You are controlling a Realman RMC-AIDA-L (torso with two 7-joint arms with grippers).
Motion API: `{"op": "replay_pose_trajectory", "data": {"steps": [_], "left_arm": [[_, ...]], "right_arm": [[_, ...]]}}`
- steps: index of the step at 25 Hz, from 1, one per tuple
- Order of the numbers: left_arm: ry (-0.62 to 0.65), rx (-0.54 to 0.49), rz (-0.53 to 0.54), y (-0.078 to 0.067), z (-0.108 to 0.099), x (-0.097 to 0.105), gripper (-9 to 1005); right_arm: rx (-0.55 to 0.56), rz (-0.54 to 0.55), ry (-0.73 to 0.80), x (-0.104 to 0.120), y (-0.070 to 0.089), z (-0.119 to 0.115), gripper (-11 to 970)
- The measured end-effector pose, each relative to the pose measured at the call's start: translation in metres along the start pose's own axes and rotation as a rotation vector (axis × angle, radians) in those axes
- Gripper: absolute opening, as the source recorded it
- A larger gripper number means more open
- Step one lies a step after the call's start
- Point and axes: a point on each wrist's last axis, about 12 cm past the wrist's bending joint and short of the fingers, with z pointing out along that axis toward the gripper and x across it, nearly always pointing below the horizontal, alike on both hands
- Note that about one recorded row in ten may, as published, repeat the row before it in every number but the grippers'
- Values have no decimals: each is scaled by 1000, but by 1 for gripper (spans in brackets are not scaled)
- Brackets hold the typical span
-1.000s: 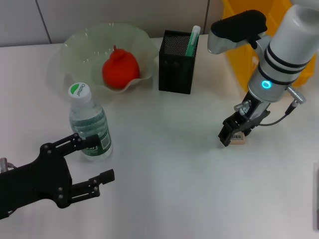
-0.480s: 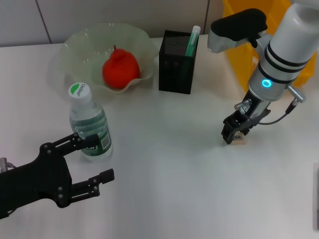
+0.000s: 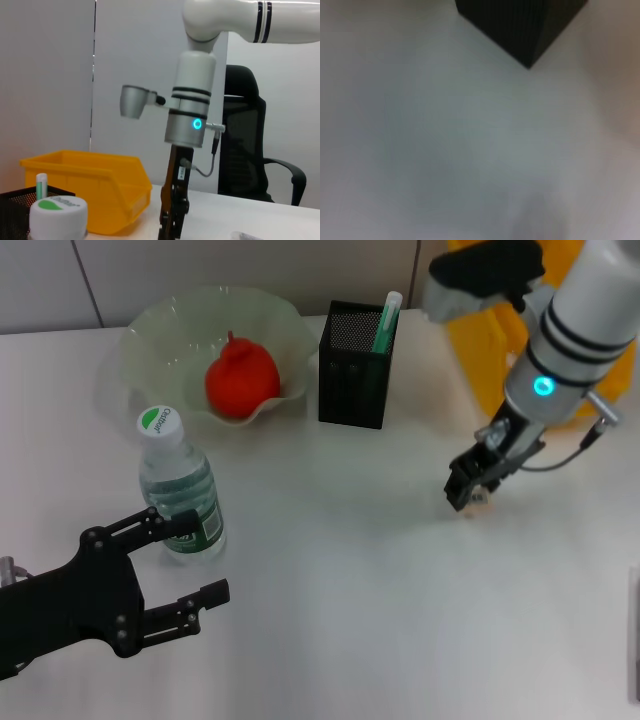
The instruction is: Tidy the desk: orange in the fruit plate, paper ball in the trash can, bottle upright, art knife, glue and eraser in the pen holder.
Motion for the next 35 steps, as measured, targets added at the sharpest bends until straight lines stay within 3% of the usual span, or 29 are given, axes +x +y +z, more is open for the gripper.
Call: {"op": "replay_pose_trajectory", "data": {"steps": [10,14,19,25,35], "left_arm": [[3,-7,-2,0,-1,1,785],[7,-12,-2,0,-1,1,785],[7,-11,-4,0,-1,1,785],[7,-13,-9,0,-1,2,785],[11,-20,-10,2,0,2,785]], "right_arm": [[35,-52,-143,-14,6,-57,440],[69,-80,-272,-23,11,-92,439],[98,-95,-387,-33,13,-110,438],[124,-122,-479,-44,14,-108,437],[107,-178,-518,-65,22,-68,438]]}}
